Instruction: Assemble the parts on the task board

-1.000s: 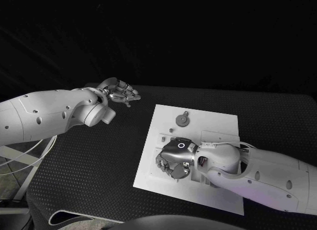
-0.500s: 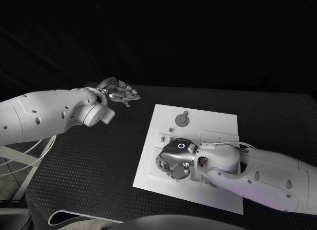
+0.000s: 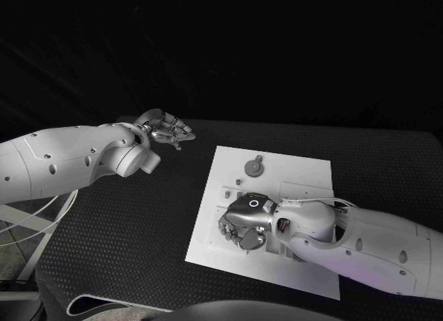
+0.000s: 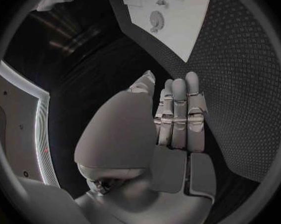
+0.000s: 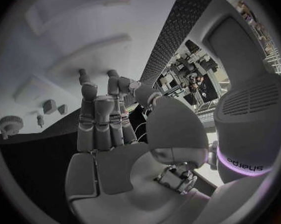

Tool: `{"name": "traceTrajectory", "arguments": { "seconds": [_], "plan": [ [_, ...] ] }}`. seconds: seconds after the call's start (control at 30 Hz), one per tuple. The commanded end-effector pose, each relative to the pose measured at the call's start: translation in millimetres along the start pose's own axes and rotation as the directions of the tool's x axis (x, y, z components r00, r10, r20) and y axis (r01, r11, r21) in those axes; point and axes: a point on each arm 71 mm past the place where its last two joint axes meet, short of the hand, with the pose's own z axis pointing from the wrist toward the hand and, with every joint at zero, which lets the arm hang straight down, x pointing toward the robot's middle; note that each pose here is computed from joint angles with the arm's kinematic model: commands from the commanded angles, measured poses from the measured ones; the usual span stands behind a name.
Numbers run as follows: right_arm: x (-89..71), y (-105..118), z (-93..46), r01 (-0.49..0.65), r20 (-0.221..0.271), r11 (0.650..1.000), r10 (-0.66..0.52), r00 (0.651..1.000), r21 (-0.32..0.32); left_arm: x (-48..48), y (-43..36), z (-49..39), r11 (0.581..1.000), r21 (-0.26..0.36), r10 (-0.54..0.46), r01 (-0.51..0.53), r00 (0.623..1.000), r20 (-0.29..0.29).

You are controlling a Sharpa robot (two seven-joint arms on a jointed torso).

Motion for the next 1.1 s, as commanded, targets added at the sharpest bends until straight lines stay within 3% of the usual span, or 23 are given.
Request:
{"name": "traceTrajectory", "arguments": {
  "seconds": [0.03, 0.67, 1.1],
  "plan": [
    [1.5, 0.3, 0.5, -0.007, -0.012, 1.0, 0.007, 1.0, -0.009, 1.7, -1.8, 0.5, 1.0, 0.003, -0.008, 0.008, 1.0, -0.013],
    [11.6, -3.4, 1.8, -0.012, -0.042, 1.0, 0.012, 0.999, 0.008, 1.8, -1.5, 0.2, 1.0, 0.001, -0.01, 0.01, 1.0, -0.018],
    [11.2, -9.6, -1.2, -0.03, -0.011, 0.999, 0.03, 0.999, 0.033, 1.2, -0.9, -0.3, 1.0, -0.002, -0.011, 0.01, 1.0, -0.017]
  ]
}}
